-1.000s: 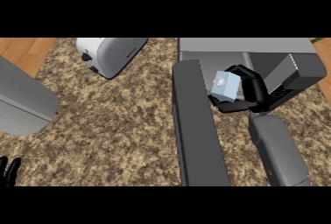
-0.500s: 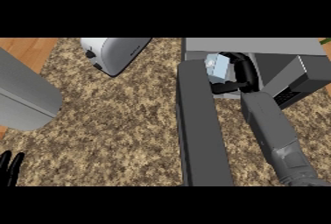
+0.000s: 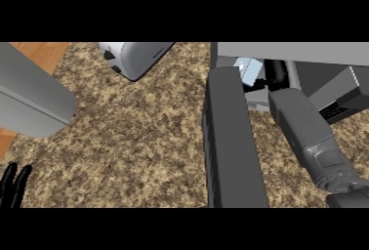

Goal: Pick up the milk, place it into the microwave and close the microwave

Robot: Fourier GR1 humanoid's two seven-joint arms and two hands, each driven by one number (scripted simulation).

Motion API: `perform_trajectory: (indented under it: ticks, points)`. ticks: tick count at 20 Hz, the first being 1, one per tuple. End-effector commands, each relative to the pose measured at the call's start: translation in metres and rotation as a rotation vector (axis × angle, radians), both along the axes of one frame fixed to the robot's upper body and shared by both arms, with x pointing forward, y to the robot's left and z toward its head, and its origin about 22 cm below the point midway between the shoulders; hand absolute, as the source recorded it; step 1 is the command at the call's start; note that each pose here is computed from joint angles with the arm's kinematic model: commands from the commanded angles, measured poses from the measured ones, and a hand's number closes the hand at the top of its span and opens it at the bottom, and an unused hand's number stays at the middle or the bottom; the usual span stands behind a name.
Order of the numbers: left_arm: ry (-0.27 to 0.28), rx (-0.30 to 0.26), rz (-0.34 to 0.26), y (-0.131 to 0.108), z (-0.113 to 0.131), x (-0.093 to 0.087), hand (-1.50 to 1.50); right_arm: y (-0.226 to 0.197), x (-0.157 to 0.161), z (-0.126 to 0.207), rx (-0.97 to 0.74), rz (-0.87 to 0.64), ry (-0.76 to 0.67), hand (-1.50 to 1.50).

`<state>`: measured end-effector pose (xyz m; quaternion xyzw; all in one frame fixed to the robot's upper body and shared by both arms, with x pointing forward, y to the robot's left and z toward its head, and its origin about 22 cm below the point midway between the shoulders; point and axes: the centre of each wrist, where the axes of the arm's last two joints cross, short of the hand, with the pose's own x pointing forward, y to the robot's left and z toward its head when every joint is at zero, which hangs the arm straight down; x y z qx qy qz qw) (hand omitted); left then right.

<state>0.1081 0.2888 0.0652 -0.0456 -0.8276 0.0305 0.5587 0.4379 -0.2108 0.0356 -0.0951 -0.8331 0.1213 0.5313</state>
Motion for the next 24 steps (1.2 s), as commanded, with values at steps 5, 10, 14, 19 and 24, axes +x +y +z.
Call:
perform_trajectory:
  ticks: [5,10,14,19,24]
  points:
    - [-0.019,-0.003,-0.041,-0.010,-0.001,0.013,-1.50,-0.010,0.009,0.015,-0.052,-0.118,-0.001,1.50]
    - [-0.027,0.048,-0.045,-0.005,0.009,0.014,-1.50,-0.003,0.017,0.032,-0.006,-0.341,-0.009,1.50]
    - [-0.025,0.065,-0.041,-0.005,0.005,0.019,-1.50,-0.016,0.013,0.026,-0.123,-0.418,-0.073,1.50]
    - [-0.023,0.104,-0.048,-0.006,0.007,0.024,-1.50,-0.014,0.013,0.024,-0.293,-0.471,-0.122,-1.50]
    - [-0.012,0.103,-0.072,-0.015,0.009,0.029,-1.50,-0.006,0.015,0.027,-0.327,-0.490,-0.108,-1.50]
